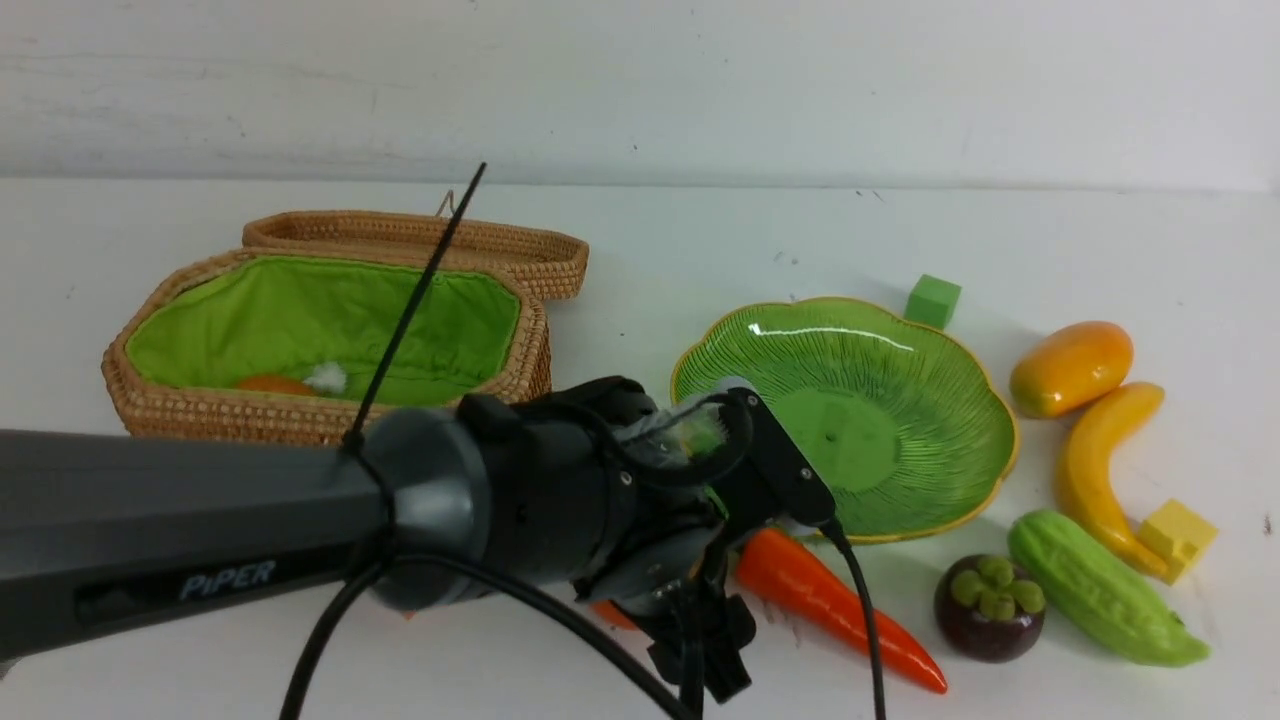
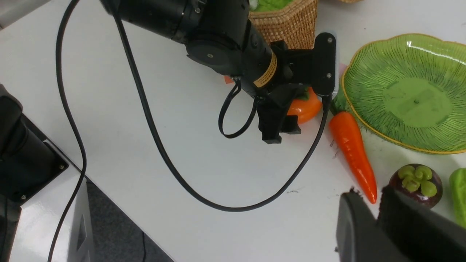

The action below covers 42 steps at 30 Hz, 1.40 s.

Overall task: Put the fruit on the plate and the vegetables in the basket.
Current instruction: Grab a tomato with your left arm and place it on the plate on the right.

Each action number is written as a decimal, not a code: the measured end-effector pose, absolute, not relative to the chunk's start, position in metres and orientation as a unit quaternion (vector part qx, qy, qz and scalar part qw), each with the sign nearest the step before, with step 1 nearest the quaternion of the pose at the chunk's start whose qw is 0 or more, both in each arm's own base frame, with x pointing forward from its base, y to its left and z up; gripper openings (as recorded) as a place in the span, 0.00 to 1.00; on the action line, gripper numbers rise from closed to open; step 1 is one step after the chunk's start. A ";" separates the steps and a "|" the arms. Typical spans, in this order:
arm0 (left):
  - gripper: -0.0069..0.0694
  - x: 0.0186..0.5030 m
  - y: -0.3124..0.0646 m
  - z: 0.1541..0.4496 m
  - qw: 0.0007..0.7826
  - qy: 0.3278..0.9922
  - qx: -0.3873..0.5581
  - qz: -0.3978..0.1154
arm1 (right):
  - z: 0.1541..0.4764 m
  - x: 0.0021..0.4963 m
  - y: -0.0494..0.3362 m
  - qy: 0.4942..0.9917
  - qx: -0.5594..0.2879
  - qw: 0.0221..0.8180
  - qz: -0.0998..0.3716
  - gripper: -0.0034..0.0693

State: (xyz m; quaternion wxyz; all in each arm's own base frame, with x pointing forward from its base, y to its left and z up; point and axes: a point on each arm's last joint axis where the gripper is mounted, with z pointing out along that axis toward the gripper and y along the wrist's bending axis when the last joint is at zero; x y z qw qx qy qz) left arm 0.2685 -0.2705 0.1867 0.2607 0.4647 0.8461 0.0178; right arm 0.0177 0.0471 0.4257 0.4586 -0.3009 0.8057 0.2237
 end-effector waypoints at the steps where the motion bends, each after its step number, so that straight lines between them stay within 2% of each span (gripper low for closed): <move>1: 0.80 0.269 -0.270 0.186 0.261 0.845 0.467 0.020 | 0.426 0.018 0.047 0.806 -0.301 0.459 0.224 0.19; 3: 0.74 0.270 -0.271 0.185 0.260 0.843 0.470 0.025 | 0.426 0.018 0.047 0.806 -0.301 0.459 0.224 0.20; 5: 0.62 0.271 -0.270 0.185 0.260 0.840 0.475 0.032 | 0.426 0.018 0.047 0.806 -0.301 0.458 0.224 0.20; 6: 0.61 0.271 -0.270 0.185 0.260 0.840 0.475 0.032 | 0.426 0.018 0.047 0.806 -0.301 0.458 0.224 0.20; 7: 0.52 0.271 -0.270 0.185 0.261 0.839 0.476 0.033 | 0.426 0.018 0.047 0.806 -0.301 0.458 0.224 0.20; 8: 0.50 0.271 -0.270 0.185 0.261 0.838 0.477 0.035 | 0.426 0.018 0.047 0.806 -0.301 0.458 0.224 0.20; 24: 0.50 0.267 -0.266 0.194 0.252 0.849 0.462 0.030 | 0.426 0.018 0.047 0.806 -0.301 0.458 0.224 0.20; 37: 0.43 0.256 -0.257 0.217 0.251 0.864 0.436 0.012 | 0.426 0.018 0.047 0.806 -0.301 0.458 0.224 0.21; 40: 0.32 0.256 -0.256 0.221 0.257 0.863 0.434 0.009 | 0.426 0.018 0.047 0.806 -0.301 0.458 0.224 0.21; 41: 0.18 0.255 -0.256 0.224 0.262 0.862 0.434 0.008 | 0.426 0.018 0.047 0.806 -0.301 0.458 0.224 0.21; 42: 0.13 0.255 -0.255 0.226 0.263 0.862 0.433 0.007 | 0.426 0.018 0.047 0.806 -0.301 0.458 0.224 0.21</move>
